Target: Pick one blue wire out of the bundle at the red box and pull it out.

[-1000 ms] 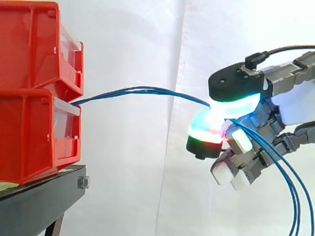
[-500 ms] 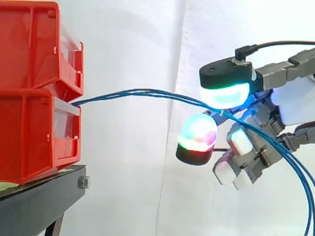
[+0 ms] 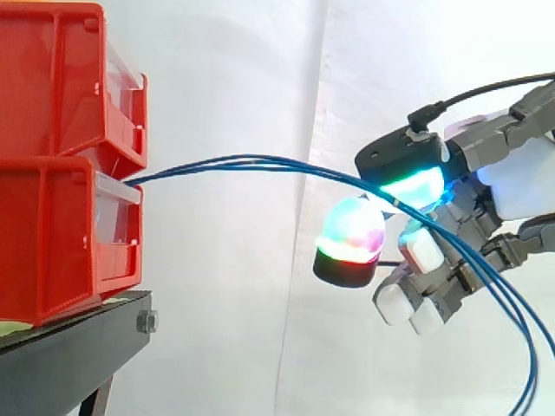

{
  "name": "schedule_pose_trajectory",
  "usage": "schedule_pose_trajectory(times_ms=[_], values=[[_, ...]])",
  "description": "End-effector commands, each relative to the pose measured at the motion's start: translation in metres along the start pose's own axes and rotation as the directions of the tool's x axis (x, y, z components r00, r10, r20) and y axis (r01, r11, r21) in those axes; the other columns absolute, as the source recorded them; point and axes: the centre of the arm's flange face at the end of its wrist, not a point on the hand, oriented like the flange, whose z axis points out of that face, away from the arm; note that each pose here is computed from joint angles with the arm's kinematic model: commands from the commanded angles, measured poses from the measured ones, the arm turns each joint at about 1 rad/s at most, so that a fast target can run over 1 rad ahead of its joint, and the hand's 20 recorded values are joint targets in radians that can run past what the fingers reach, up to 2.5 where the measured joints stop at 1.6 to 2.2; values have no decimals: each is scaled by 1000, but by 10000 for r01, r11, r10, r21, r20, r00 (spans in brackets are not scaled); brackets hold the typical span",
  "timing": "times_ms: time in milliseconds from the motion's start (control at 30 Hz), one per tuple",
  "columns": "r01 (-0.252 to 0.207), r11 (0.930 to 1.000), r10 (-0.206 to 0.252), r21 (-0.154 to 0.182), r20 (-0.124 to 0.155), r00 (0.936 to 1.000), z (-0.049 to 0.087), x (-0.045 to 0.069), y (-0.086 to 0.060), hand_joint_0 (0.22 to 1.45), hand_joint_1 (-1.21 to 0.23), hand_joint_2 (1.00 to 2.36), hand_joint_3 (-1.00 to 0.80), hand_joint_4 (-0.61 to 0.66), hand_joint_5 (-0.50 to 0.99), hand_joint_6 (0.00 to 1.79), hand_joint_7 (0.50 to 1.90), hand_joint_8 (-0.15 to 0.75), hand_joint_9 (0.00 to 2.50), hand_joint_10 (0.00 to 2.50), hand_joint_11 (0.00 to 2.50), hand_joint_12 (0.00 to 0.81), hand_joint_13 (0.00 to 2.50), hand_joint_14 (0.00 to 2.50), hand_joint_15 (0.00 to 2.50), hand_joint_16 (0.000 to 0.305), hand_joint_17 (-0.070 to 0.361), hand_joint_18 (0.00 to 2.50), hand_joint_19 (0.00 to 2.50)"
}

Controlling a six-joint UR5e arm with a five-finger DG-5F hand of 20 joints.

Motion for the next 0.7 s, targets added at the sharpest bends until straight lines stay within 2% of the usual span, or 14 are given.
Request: schedule_pose_trajectory(times_ms=[0, 67, 167, 367, 533, 667], values=[[-5, 10000, 5, -11, -14, 10000, 0, 0, 1, 543, -566, 1242, -170, 407, -35, 504, 1077, 278, 1162, 18, 390, 422, 773, 15, 387, 77, 173, 572, 558], [-13, 10000, 13, 3, -16, 10000, 0, 0, 0, 567, -579, 1007, -204, 383, -44, 504, 1077, 270, 1138, 17, 411, 404, 756, 17, 400, 72, 163, 538, 564], [2, 10000, -2, -8, -77, 10000, 0, 1, 1, 534, -534, 1011, -321, 328, -58, 504, 1086, 243, 1080, 20, 467, 360, 709, 20, 430, 61, 138, 451, 607], [-5, 10000, 5, -29, -120, 9999, -1, 1, 2, 510, -513, 1007, -404, 302, -67, 504, 1101, 251, 1079, 21, 497, 372, 715, 19, 435, 64, 143, 460, 609], [-5, 10000, 4, -32, -135, 9999, 0, 1, 1, 525, -644, 1010, -341, 237, -75, 501, 1278, 258, 1057, 24, 595, 375, 715, 20, 463, 62, 140, 454, 615], [28, 10000, -29, -36, -149, 9999, 0, 2, 1, 563, -708, 1011, -229, 268, -100, 615, 1072, 269, 1065, 25, 598, 395, 741, 19, 459, 67, 152, 502, 586]])
